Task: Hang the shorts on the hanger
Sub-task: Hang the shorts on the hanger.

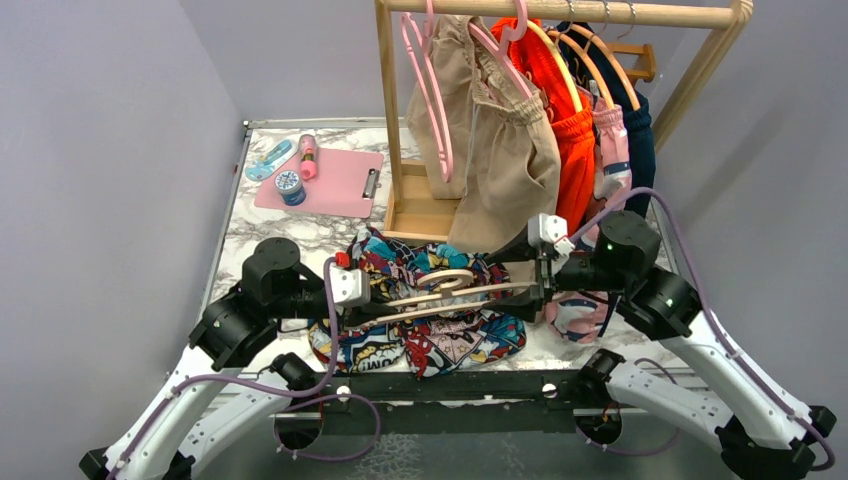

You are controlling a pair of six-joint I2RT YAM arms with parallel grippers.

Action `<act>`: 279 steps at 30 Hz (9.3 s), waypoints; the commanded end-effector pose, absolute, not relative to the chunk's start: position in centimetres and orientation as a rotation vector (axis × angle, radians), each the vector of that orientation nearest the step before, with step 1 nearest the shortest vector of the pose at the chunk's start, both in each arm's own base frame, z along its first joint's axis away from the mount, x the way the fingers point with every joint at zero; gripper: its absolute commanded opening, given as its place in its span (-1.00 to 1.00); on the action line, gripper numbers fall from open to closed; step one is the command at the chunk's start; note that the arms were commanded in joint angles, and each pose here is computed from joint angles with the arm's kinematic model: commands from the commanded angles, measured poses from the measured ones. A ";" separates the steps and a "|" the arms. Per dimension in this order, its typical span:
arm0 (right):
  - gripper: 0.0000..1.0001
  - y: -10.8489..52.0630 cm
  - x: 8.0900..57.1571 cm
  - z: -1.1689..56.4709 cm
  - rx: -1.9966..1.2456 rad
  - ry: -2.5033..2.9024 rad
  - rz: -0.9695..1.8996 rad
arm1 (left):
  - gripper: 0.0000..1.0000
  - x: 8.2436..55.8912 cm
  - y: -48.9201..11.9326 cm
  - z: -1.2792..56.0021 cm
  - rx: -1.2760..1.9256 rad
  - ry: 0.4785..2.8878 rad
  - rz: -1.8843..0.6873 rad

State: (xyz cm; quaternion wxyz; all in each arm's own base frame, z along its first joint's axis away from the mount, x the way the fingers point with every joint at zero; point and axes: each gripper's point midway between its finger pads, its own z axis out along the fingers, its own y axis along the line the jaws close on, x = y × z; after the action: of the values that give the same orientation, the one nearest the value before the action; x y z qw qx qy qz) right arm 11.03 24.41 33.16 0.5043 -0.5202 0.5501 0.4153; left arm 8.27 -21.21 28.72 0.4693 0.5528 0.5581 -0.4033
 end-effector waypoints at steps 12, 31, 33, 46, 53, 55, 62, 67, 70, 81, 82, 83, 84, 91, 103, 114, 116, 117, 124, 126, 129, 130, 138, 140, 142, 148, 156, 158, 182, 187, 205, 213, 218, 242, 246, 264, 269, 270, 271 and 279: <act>0.42 27.9 10.1 35.7 -1.384 1.140 1.168 | -1.00 9.3 -23.1 29.7 1.383 1.322 -1.016; 0.01 29.5 11.2 34.4 -1.353 1.166 1.191 | -1.00 10.8 -23.9 31.4 1.374 1.309 -0.980; -0.05 29.6 11.3 34.6 -1.344 1.161 1.200 | -1.00 10.9 -23.9 31.3 1.374 1.312 -0.979; -0.35 30.1 11.5 34.1 -1.338 1.197 1.221 | -1.00 11.0 -23.9 31.6 1.374 1.302 -0.970; -0.38 30.1 11.6 33.5 -1.344 1.215 1.209 | -1.00 11.1 -23.9 31.6 1.377 1.297 -0.962; -0.45 30.1 11.6 33.4 -1.344 1.218 1.205 | -1.00 11.1 -23.9 31.6 1.378 1.296 -0.959; -0.99 30.0 11.8 33.5 -1.323 1.232 1.194 | -0.97 11.6 -23.7 31.2 1.361 1.310 -0.927; -0.99 29.3 12.9 34.0 -1.196 1.308 1.154 | 0.40 12.9 -22.8 30.7 1.262 1.340 -0.840; -0.99 28.4 13.8 34.5 -1.065 1.357 1.120 | 0.75 14.5 -21.2 30.8 1.091 1.385 -0.735; -0.99 26.1 15.0 33.2 -0.829 1.451 1.065 | 0.98 19.2 -13.5 29.4 0.214 1.633 -0.606; -0.98 26.1 15.1 32.9 -0.813 1.464 1.070 | 0.98 19.6 -12.8 28.9 0.137 1.664 -0.585; -0.99 26.1 15.2 32.7 -0.794 1.478 1.076 | 0.98 20.0 -12.2 28.1 0.073 1.700 -0.561; -0.99 26.2 15.4 32.6 -0.779 1.490 1.079 | 0.98 20.3 -11.7 27.5 0.015 1.730 -0.543; -0.98 25.7 18.9 31.8 -0.521 1.680 1.007 | 0.98 21.4 -11.1 22.5 -0.199 1.984 -0.418; -0.98 24.8 18.4 30.0 -0.656 1.645 0.909 | 0.98 20.9 -13.1 15.1 -0.184 2.293 -0.341; -0.98 24.2 17.4 28.0 -0.784 1.682 0.858 | 0.36 21.3 -12.9 13.1 -0.139 2.349 -0.247; -0.98 24.3 17.2 27.9 -0.799 1.679 0.861 | 0.24 21.6 -12.7 12.9 -0.129 2.337 -0.230; -0.98 24.3 17.1 27.9 -0.810 1.676 0.863 | 0.22 21.8 -12.7 12.9 -0.123 2.329 -0.223; -0.98 25.1 16.6 26.7 -0.901 1.696 0.885 | -0.01 22.9 -12.6 11.3 -0.105 2.340 -0.171; -0.98 25.2 16.5 26.2 -0.918 1.708 0.890 | -0.01 23.0 -12.6 10.8 -0.107 2.347 -0.165; -0.98 25.3 16.9 25.5 -0.912 1.732 0.875 | -0.01 23.2 -12.4 10.7 -0.114 2.344 -0.159; -0.98 25.3 17.1 25.3 -0.904 1.741 0.868 | -0.01 23.3 -12.3 10.8 -0.119 2.340 -0.157; -0.98 25.8 18.4 25.2 -0.890 1.772 0.826 | 0.01 23.8 -11.7 11.0 -0.161 2.333 -0.174; -0.98 26.4 17.9 24.8 -0.927 1.785 0.847 | 0.01 23.8 -11.6 10.8 -0.160 2.338 -0.180; -0.98 26.9 17.3 24.2 -0.967 1.793 0.867 | 0.01 24.0 -11.6 10.8 -0.150 2.342 -0.187; -0.98 27.8 15.7 23.1 -1.047 1.801 0.897 | 0.04 23.9 -12.4 10.5 -0.069 2.373 -0.259; -0.98 27.9 16.1 22.2 -1.028 1.812 0.858 | 0.07 23.3 -13.1 10.5 -0.015 2.379 -0.322; -0.98 27.7 16.9 22.1 -0.999 1.820 0.822 | 0.08 23.2 -13.1 10.4 -0.012 2.380 -0.326; -0.98 27.5 17.9 21.3 -0.962 1.842 0.763 | 0.51 23.5 -12.0 11.2 0.062 2.312 -0.264; -0.98 27.1 20.6 21.2 -0.846 1.886 0.641 | 0.52 23.4 -11.3 11.9 0.029 2.320 -0.219; -0.98 24.8 23.9 21.2 -0.629 1.912 0.443 | 0.44 24.3 -12.2 12.8 0.099 2.283 -0.250; -0.98 24.7 23.2 20.7 -0.658 1.924 0.468 | 0.28 27.1 -12.8 15.2 0.213 2.171 -0.196; -0.98 25.0 22.7 20.7 -0.687 1.925 0.498 | 0.09 27.7 -13.6 14.7 0.370 2.165 -0.180; -0.98 25.4 22.1 21.3 -0.724 1.911 0.537 | 0.25 28.9 -14.6 10.3 0.546 2.330 -0.105; -0.98 25.4 22.0 21.2 -0.725 1.909 0.542 | 0.21 29.0 -14.6 9.5 0.559 2.358 -0.092; -0.98 25.6 21.7 21.7 -0.718 1.900 0.569 | -0.36 28.5 -16.0 8.2 0.608 2.412 -0.175; -0.98 25.6 21.2 22.7 -0.725 1.892 0.600 | -0.90 28.6 -16.6 8.4 0.591 2.392 -0.215; -0.98 25.6 21.0 22.8 -0.734 1.888 0.608 | -1.00 28.6 -16.8 8.7 0.581 2.375 -0.232; -0.98 25.7 20.8 22.9 -0.745 1.885 0.617 | -1.00 28.6 -16.9 9.0 0.569 2.362 -0.248; -0.98 26.8 18.4 22.5 -0.873 1.874 0.744 | -1.00 29.4 -19.0 13.9 0.481 2.223 -0.405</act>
State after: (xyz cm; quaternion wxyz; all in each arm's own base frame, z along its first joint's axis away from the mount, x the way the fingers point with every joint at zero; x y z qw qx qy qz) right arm 20.07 25.86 21.05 0.4670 -0.3229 0.7815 0.2586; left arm 28.40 -16.81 9.98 0.3531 0.2093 0.9064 -0.0994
